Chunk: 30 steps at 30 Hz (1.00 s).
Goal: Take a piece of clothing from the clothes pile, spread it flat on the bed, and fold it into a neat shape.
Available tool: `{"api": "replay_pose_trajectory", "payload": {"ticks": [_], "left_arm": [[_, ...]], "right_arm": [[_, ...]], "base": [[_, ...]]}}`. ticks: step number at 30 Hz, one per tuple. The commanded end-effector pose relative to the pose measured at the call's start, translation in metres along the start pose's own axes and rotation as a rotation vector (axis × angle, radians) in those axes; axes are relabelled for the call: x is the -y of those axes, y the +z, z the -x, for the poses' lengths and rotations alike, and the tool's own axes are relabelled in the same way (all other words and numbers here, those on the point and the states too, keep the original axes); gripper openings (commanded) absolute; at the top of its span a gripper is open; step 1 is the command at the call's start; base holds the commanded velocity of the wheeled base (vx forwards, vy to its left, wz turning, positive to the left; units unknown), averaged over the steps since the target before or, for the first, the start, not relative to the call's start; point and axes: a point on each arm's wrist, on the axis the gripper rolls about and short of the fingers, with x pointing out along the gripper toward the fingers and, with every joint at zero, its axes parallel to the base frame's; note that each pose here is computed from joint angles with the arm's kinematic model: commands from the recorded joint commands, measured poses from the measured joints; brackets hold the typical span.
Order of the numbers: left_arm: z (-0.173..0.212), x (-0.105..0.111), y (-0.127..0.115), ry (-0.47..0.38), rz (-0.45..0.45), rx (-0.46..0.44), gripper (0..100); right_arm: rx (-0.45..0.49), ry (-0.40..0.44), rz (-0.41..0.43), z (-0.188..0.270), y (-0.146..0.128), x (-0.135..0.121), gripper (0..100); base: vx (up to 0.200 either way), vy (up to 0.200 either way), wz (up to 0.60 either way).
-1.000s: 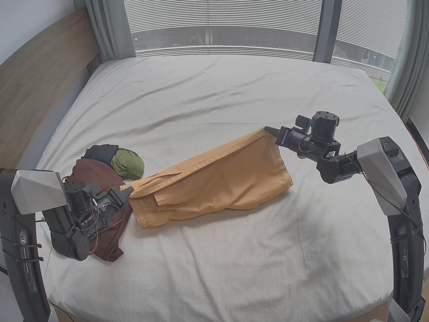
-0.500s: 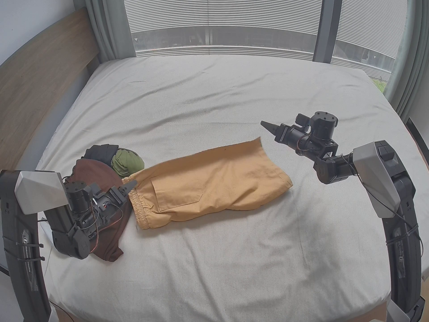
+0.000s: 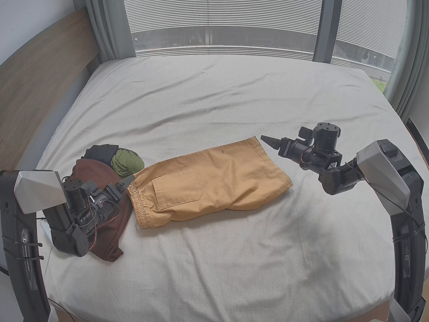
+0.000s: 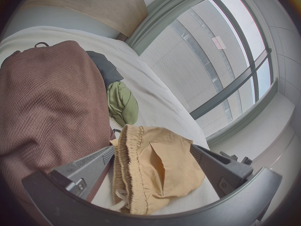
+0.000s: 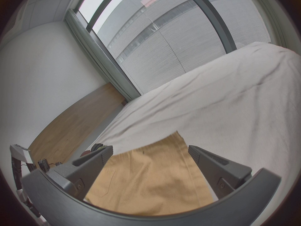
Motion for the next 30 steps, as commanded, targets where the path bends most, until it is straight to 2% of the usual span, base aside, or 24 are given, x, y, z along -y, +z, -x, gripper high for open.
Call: {"api": "replay_pose_trajectory", "payload": {"ticks": [1, 6, 8, 11, 16, 21, 30], "left_arm": [[0.015, 0.020, -0.001, -0.050, -0.004, -0.045, 100], [0.021, 0.035, -0.009, -0.082, -0.008, -0.086, 100], [0.021, 0.036, -0.010, -0.085, -0.009, -0.089, 100], [0.022, 0.040, -0.016, -0.090, -0.011, -0.111, 100], [0.024, 0.041, -0.022, -0.085, -0.015, -0.133, 100], [0.023, 0.046, -0.030, -0.098, -0.021, -0.159, 100], [0.022, 0.049, -0.040, -0.101, -0.027, -0.185, 100]], "right_arm": [[-0.043, -0.008, -0.017, 0.040, -0.003, -0.021, 100], [-0.125, -0.032, -0.052, 0.058, -0.034, -0.022, 100], [-0.133, -0.033, -0.056, 0.060, -0.038, -0.022, 100], [-0.156, -0.032, -0.115, 0.066, -0.055, -0.024, 100], [-0.169, -0.032, -0.154, 0.068, -0.061, -0.026, 100], [-0.212, -0.052, -0.233, 0.074, -0.074, -0.026, 100], [-0.264, -0.092, -0.269, 0.068, -0.101, -0.010, 100]], "base": [[0.000, 0.000, 0.00], [0.000, 0.000, 0.00], [0.000, 0.000, 0.00], [0.000, 0.000, 0.00], [0.000, 0.000, 0.00], [0.000, 0.000, 0.00], [0.000, 0.000, 0.00]]}}
